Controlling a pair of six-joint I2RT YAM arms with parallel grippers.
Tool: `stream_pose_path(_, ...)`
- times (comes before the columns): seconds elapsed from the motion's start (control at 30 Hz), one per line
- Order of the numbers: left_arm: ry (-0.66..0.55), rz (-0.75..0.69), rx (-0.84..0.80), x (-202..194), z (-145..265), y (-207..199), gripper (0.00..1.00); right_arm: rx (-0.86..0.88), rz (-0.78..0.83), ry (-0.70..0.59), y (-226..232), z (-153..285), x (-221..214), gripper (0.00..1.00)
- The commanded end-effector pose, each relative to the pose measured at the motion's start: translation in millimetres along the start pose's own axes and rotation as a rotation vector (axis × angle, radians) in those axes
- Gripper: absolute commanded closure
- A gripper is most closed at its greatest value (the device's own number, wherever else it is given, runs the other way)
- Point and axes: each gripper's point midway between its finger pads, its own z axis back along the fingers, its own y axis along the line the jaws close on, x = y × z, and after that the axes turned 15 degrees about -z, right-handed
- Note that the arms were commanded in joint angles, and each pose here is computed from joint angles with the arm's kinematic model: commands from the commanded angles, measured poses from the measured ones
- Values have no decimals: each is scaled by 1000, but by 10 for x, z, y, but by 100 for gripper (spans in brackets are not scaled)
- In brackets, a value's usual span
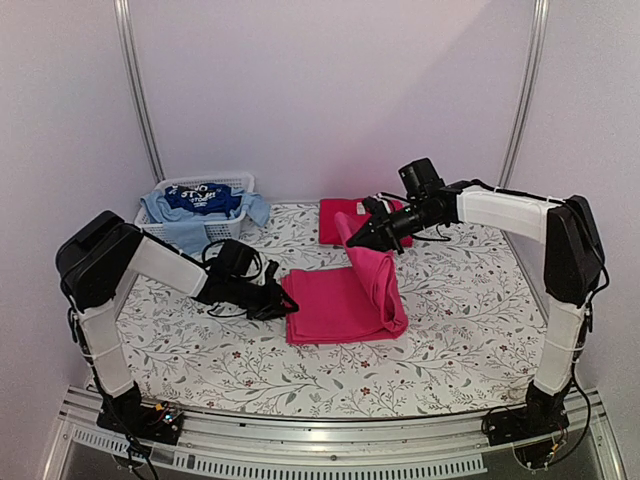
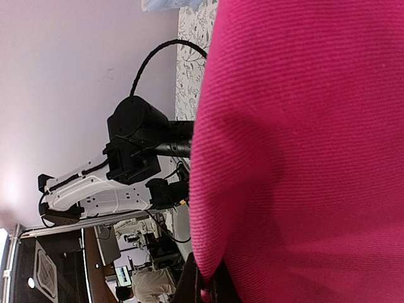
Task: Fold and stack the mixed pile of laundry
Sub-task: Fold the 1/2-rectangle-folded trousers at the center of the board.
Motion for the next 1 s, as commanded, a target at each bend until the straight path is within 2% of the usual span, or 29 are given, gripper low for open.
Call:
stream_pose_path(0.0,56,12,21,-221,-134,80,77,0,34,36,111,-308,100,100)
stream_pose_path(0.33,65,21,15,-321,-150,125,77,18,-9,181,-53,-1068,44,100)
stream_pose_path(0.8,84,25,5,-381,-223,175,77,82,-108,263,-158,-1676,-11,100)
stream_pose_path(0.87,86,28,10,-379,-215,182,75,101,-117,258,-197,-1721,22,100)
stream_pose_path(0.9,87,32,13,-378,-197,179,71,108,-129,254,-190,-1725,39,98)
stream_pose_path(0.97,84,41,33,-378,-118,192,59,118,-126,251,-161,-1725,63,77)
